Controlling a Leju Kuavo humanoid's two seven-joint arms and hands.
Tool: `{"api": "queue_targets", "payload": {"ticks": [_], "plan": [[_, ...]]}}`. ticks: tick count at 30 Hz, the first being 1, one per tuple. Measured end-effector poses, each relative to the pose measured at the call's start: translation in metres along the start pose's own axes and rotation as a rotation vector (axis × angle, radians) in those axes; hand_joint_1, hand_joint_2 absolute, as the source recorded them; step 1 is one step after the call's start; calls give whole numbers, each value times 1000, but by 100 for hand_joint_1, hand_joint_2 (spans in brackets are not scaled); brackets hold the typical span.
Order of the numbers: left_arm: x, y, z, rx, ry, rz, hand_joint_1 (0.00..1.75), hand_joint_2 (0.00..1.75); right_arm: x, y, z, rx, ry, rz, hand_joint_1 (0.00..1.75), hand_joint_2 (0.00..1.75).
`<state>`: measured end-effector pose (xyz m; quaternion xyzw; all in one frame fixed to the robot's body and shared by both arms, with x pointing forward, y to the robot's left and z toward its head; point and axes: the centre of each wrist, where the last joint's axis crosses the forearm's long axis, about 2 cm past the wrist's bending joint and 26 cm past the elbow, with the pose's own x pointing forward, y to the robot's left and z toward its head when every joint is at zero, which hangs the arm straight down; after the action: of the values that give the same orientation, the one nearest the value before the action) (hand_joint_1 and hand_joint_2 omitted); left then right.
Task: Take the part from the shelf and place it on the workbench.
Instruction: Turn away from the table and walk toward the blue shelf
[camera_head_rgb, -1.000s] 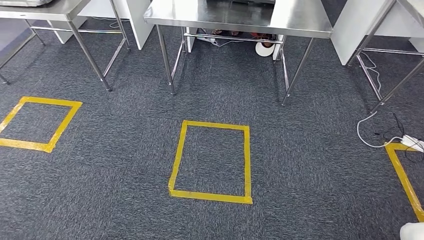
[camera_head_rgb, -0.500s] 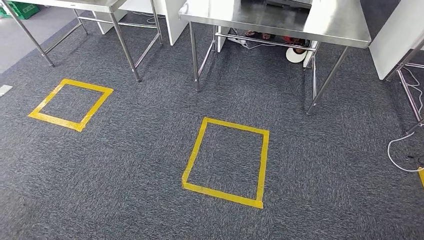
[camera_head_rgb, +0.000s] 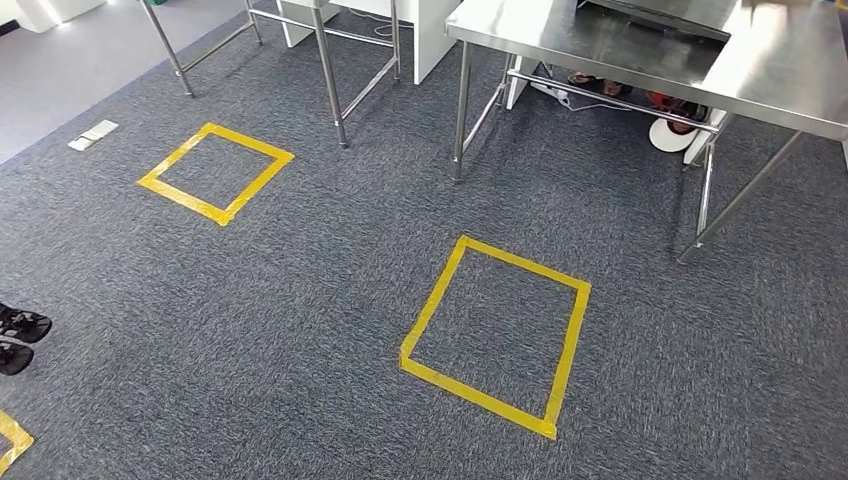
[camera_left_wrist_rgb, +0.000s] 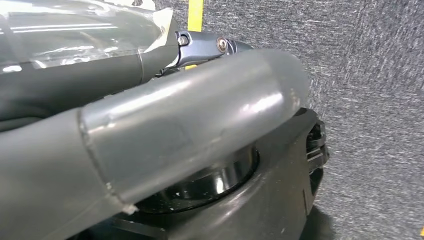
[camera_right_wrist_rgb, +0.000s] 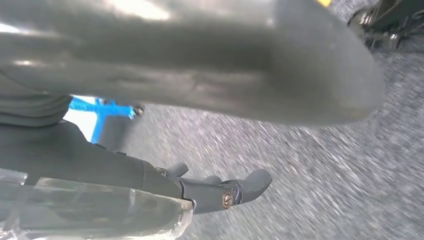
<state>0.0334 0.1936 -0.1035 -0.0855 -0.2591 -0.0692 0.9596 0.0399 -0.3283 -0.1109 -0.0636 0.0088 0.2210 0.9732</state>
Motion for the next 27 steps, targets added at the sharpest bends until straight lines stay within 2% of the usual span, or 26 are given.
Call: {"api": "queue_targets", "payload": {"ticks": [27], "plan": [[4, -1, -2, -74, 23, -21, 0, 0, 0, -1, 0, 14, 15, 36, 0, 0]]}}
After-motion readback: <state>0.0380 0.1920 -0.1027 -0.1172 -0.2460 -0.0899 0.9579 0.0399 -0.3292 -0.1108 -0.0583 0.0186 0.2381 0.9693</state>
